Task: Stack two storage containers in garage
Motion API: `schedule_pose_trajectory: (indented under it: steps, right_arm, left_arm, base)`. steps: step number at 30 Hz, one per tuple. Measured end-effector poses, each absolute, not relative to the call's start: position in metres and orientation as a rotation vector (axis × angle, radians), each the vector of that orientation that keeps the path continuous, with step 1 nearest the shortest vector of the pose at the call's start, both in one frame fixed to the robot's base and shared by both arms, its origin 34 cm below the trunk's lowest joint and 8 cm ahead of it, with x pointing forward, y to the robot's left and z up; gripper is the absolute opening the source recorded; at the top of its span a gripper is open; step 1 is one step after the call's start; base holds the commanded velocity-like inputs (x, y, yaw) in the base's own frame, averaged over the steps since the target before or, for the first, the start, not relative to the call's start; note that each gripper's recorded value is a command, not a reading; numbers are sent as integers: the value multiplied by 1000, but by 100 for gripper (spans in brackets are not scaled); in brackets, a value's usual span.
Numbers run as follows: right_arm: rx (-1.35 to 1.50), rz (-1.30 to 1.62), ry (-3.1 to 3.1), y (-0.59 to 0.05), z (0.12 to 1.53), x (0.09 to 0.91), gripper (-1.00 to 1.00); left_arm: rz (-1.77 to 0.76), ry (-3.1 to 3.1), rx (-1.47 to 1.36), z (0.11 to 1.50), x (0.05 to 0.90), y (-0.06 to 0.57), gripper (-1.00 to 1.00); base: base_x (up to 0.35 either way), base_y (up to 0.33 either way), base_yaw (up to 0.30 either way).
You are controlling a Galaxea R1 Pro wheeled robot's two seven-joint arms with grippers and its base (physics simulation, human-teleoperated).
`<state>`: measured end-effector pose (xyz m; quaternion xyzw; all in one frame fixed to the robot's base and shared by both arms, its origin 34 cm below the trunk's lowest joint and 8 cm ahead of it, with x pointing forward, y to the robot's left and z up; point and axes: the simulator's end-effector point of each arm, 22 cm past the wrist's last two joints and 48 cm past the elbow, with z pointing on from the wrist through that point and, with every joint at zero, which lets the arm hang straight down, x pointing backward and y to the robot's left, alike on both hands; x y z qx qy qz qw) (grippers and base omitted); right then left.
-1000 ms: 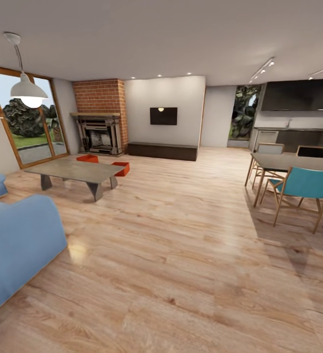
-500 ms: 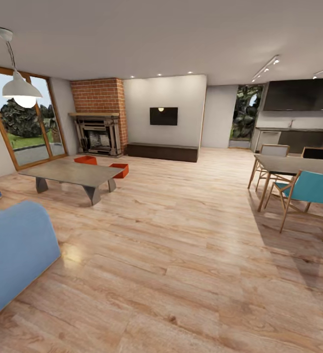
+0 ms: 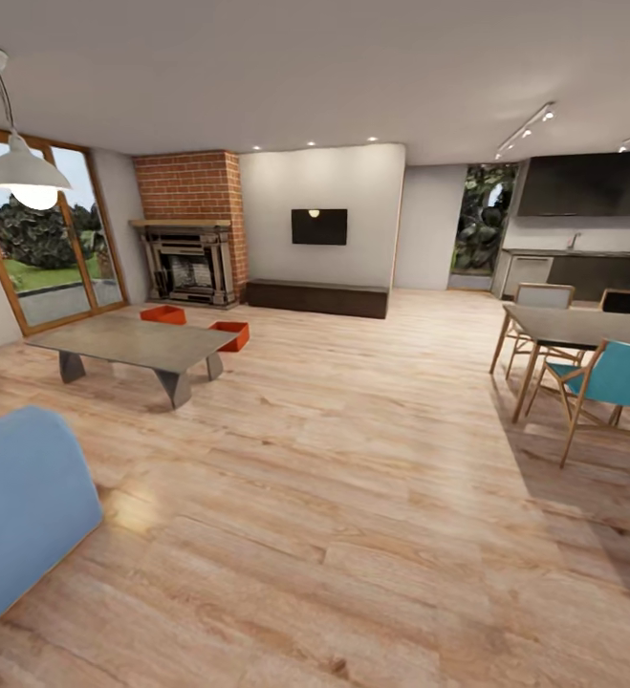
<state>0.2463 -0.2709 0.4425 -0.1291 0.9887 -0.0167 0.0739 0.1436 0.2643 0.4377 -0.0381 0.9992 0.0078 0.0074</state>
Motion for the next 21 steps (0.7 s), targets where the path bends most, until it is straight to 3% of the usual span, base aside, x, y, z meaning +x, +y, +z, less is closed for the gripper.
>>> schedule_pose_trajectory:
  steps: [21]
  right_arm:
    - [-389, -51, 2968, -272, 443, 246, 100]
  left_arm:
    - [25, 3125, -119, 438, 144, 264, 100]
  base:
    - [325, 0, 0]
